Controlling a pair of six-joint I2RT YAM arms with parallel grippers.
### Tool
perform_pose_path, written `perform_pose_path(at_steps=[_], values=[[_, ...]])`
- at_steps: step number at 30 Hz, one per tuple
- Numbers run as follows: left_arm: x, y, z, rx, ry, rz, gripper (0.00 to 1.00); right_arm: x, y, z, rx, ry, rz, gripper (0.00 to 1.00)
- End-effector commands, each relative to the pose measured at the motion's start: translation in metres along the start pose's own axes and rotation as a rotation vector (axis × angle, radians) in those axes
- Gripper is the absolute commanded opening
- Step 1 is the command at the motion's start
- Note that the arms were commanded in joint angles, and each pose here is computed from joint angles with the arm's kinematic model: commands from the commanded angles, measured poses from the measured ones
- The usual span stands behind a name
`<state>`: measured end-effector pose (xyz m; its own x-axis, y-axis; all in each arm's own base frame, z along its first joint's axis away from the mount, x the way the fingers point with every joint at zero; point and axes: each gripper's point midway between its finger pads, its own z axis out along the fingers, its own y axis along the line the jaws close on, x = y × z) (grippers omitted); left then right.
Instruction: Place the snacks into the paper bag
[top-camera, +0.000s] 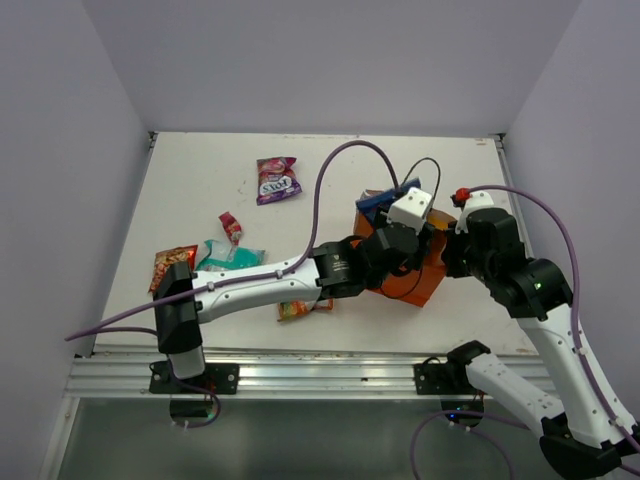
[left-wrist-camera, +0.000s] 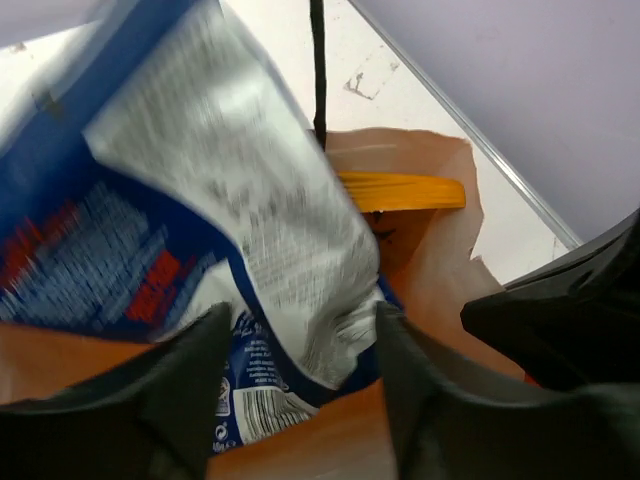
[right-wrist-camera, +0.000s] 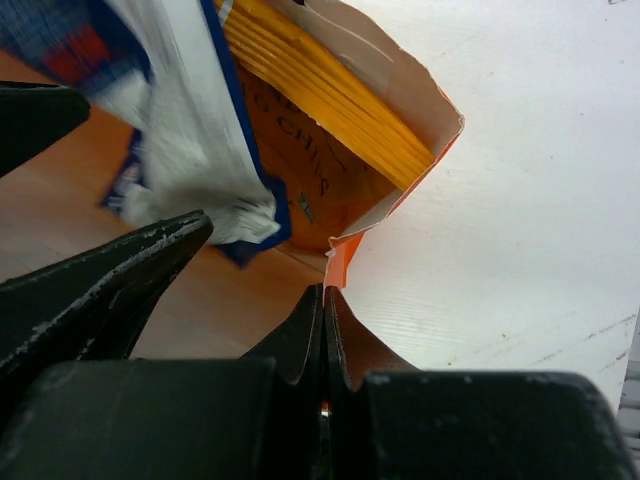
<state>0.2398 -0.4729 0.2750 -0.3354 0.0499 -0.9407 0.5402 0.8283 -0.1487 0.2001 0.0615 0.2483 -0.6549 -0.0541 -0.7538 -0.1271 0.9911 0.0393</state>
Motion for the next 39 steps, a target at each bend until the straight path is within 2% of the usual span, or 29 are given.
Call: perform_pose_path(at_steps=[1, 4, 6, 8, 9, 10, 12, 13, 14, 15, 16, 18, 21, 22, 25, 28, 34, 35, 36, 38, 39], values=[[-0.042, 0.002, -0.024, 0.016, -0.122, -0.062, 0.68, -0.004, 0.002, -0.003, -0.017, -0.021, -0.015, 0.0], [-0.049, 0.009, -0.031, -0.005, -0.131, -0.066, 0.77, -0.005, 0.003, -0.003, -0.021, -0.023, -0.014, 0.0], [-0.06, 0.012, -0.041, -0.014, -0.146, -0.082, 0.77, -0.004, 0.003, -0.002, -0.023, -0.018, -0.016, 0.0], [-0.073, 0.029, -0.057, -0.1, -0.18, -0.121, 0.75, -0.005, 0.004, -0.003, -0.023, -0.02, -0.015, 0.0], [-0.086, 0.034, -0.078, -0.122, -0.215, -0.153, 0.74, -0.004, 0.003, -0.003, -0.022, -0.02, -0.016, 0.0], [-0.093, 0.055, -0.092, -0.227, -0.261, -0.204, 0.74, -0.005, 0.003, -0.003, -0.022, -0.023, -0.014, 0.0], [-0.075, 0.09, -0.118, -0.346, -0.248, -0.23, 0.74, -0.004, 0.003, -0.003, -0.022, -0.021, -0.016, 0.0], [-0.068, 0.11, -0.125, -0.43, -0.288, -0.348, 0.74, -0.005, 0.003, -0.003, -0.022, -0.023, -0.016, 0.0], [-0.035, 0.134, -0.132, -0.498, -0.221, -0.279, 0.74, -0.005, 0.003, -0.003, -0.024, -0.019, -0.014, 0.0], [-0.022, 0.15, -0.13, -0.539, -0.199, -0.289, 0.76, -0.005, 0.004, -0.003, -0.025, -0.021, -0.015, 0.0], [-0.001, 0.153, -0.122, -0.525, -0.13, -0.345, 0.77, -0.004, 0.004, -0.002, -0.027, -0.016, -0.017, 0.0], [0.052, 0.189, -0.114, -0.625, 0.032, -0.363, 0.81, -0.004, 0.005, -0.002, -0.032, -0.015, -0.016, 0.0], [0.1, 0.204, -0.095, -0.645, 0.143, -0.383, 0.84, -0.004, 0.006, -0.002, -0.035, -0.016, -0.018, 0.0], [0.116, 0.197, -0.09, -0.604, 0.214, -0.384, 0.84, -0.004, 0.006, -0.002, -0.036, -0.015, -0.017, 0.0], [0.168, 0.195, -0.08, -0.617, 0.365, -0.408, 0.87, -0.004, 0.006, -0.002, -0.038, -0.015, -0.016, 0.0], [0.212, 0.19, -0.076, -0.594, 0.471, -0.422, 0.87, -0.004, 0.006, -0.004, -0.04, -0.019, -0.016, 0.0], [0.261, 0.188, -0.062, -0.522, 0.557, -0.411, 0.86, -0.005, 0.007, -0.004, -0.043, -0.022, -0.016, 0.0], [0.273, 0.192, -0.063, -0.531, 0.587, -0.401, 0.79, -0.005, 0.006, -0.004, -0.042, -0.02, -0.017, 0.0], [0.276, 0.191, -0.062, -0.529, 0.598, -0.401, 0.63, -0.005, 0.006, -0.005, -0.043, -0.023, -0.017, 0.0], [0.271, 0.196, -0.066, -0.565, 0.597, -0.382, 0.12, -0.005, 0.006, -0.005, -0.04, -0.025, -0.017, 0.0], [0.263, 0.198, -0.067, -0.586, 0.58, -0.38, 0.0, -0.005, 0.006, -0.005, -0.04, -0.025, -0.017, 0.0]])
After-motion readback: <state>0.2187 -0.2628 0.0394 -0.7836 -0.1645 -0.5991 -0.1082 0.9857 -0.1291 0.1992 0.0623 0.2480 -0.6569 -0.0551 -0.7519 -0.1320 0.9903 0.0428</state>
